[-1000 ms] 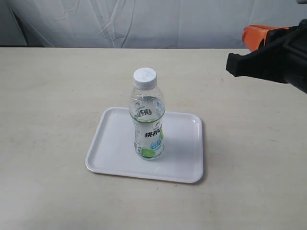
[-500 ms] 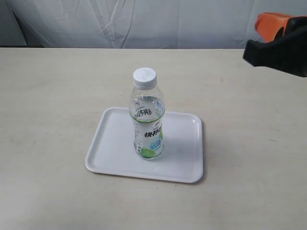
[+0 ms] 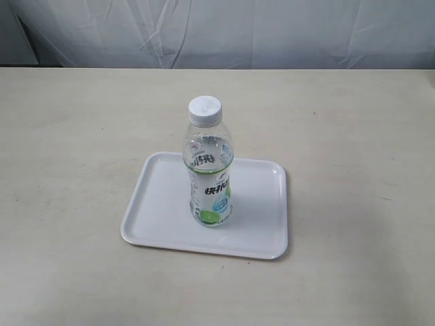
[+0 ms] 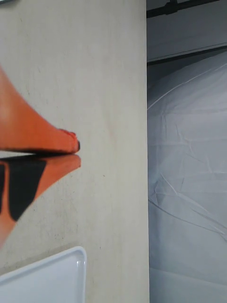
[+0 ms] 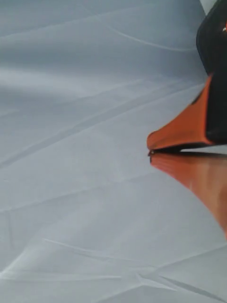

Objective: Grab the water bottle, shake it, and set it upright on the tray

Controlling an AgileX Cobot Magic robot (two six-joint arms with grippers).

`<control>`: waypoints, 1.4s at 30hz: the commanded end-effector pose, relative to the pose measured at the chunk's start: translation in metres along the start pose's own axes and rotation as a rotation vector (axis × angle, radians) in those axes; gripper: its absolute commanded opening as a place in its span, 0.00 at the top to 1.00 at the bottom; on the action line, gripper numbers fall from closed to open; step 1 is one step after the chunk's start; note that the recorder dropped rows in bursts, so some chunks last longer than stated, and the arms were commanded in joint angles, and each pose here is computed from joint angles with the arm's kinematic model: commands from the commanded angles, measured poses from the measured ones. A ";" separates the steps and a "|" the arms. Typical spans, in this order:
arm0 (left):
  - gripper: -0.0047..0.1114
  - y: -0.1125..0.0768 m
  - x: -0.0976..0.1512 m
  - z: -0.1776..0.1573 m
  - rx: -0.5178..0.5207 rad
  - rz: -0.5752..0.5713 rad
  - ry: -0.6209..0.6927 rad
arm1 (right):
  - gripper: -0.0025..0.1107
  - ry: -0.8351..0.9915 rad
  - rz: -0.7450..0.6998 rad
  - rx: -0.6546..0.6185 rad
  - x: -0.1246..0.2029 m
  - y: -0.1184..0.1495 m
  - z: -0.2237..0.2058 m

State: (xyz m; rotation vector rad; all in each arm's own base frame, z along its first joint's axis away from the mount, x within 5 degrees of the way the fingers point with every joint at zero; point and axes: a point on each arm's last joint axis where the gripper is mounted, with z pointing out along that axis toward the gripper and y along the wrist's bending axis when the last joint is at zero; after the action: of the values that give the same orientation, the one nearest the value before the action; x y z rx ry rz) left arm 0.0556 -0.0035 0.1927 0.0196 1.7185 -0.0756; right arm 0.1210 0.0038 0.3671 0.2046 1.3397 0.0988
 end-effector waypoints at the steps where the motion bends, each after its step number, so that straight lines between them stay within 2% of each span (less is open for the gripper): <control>1: 0.96 0.000 0.001 0.000 0.000 -0.004 -0.003 | 0.94 -0.101 -0.046 0.036 -0.010 -0.010 -0.015; 4: 0.96 0.000 0.001 0.000 0.000 -0.004 -0.003 | 0.94 -0.178 -0.264 -0.052 -0.004 -0.009 -0.033; 7: 0.96 0.000 0.001 0.000 0.000 -0.004 -0.003 | 0.94 -0.090 -0.284 -0.120 0.015 -0.011 -0.046; 10: 0.96 0.000 0.001 0.000 0.000 -0.004 -0.003 | 0.94 -0.060 -0.328 -0.133 0.030 -0.014 -0.054; 16: 0.96 0.000 0.001 0.000 0.000 -0.004 -0.003 | 0.94 0.062 -0.227 -0.186 0.078 -0.019 -0.070; 20: 0.96 0.000 0.001 0.000 0.000 -0.004 -0.003 | 0.94 0.155 -0.122 -0.137 0.108 -0.028 -0.081; 23: 0.96 0.000 0.001 0.000 0.000 -0.004 -0.003 | 0.94 0.216 -0.111 -0.096 0.122 -0.033 -0.089; 35: 0.96 0.000 0.001 0.000 0.000 -0.004 -0.003 | 0.94 0.448 -0.128 0.039 0.158 -0.047 -0.104; 42: 0.96 0.000 0.001 0.000 0.000 -0.004 -0.003 | 0.94 0.447 -0.088 0.048 0.158 -0.047 -0.104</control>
State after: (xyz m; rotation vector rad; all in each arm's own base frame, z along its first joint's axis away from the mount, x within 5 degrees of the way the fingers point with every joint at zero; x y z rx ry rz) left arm 0.0556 -0.0035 0.1927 0.0196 1.7185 -0.0756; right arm 0.0544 -0.0022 0.1849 0.1602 1.8002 0.0440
